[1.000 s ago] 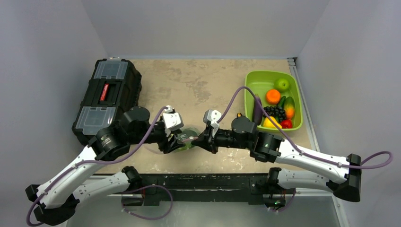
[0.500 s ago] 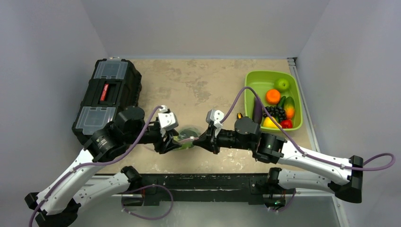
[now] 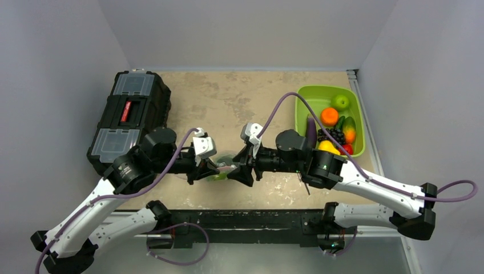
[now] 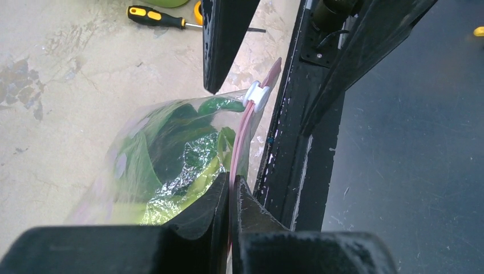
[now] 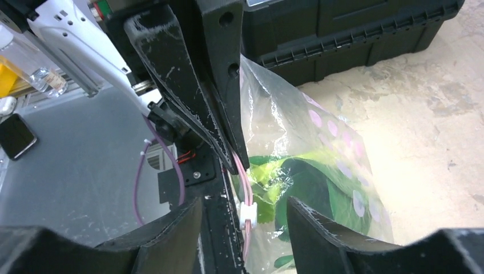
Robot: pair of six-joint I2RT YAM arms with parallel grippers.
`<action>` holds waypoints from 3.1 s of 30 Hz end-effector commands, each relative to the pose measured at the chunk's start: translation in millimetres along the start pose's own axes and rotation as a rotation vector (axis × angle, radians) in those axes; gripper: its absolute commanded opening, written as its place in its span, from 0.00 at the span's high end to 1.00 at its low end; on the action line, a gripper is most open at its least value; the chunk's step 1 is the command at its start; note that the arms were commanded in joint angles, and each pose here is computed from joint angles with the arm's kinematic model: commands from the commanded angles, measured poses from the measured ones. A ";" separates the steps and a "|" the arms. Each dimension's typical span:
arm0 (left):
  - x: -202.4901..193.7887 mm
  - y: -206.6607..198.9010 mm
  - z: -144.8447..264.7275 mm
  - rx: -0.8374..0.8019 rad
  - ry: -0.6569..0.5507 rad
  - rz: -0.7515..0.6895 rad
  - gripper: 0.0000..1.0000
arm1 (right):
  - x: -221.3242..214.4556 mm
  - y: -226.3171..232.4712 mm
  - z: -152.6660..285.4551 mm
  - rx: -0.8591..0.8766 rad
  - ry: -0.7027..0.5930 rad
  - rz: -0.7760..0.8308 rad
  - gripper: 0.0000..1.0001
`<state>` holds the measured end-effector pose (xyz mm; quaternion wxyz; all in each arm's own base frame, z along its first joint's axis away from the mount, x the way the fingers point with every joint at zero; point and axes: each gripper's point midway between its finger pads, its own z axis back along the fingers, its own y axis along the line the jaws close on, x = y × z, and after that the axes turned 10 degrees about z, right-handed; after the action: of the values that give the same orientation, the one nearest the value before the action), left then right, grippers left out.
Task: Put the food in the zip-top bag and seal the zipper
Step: Zip the zipper food storage bag at the center of the board.
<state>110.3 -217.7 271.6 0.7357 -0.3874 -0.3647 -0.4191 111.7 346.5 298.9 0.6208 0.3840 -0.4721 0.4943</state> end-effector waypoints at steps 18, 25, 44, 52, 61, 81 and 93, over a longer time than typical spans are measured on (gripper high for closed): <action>25.8 -13.4 8.5 -0.054 -0.085 -0.059 1.00 | 16.3 6.3 7.9 0.045 0.180 -0.047 0.60; 27.2 -16.3 8.3 -0.072 -0.090 -0.067 1.00 | 20.5 4.9 5.2 0.042 0.170 -0.038 0.68; 25.9 -16.6 7.0 -0.080 -0.073 -0.069 1.00 | 17.0 2.3 10.8 0.040 0.226 0.002 0.79; 27.5 -19.3 7.5 -0.094 -0.074 -0.071 1.00 | 21.3 2.5 1.9 0.055 0.195 0.018 0.85; 27.7 -20.8 7.2 -0.104 -0.076 -0.074 1.00 | 26.0 2.0 -8.6 0.070 0.174 0.038 1.00; 35.3 -24.5 9.4 -0.117 -0.111 -0.087 1.00 | 32.1 35.7 -31.8 0.304 0.057 0.083 0.97; 38.3 -28.2 13.4 -0.122 -0.135 -0.087 1.00 | 32.1 31.1 -52.1 0.289 -0.004 0.081 0.75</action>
<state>93.7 -212.3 272.5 0.7292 -0.4049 -0.3418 -0.4330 86.6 387.4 293.5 0.5796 0.4312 -0.3551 0.5933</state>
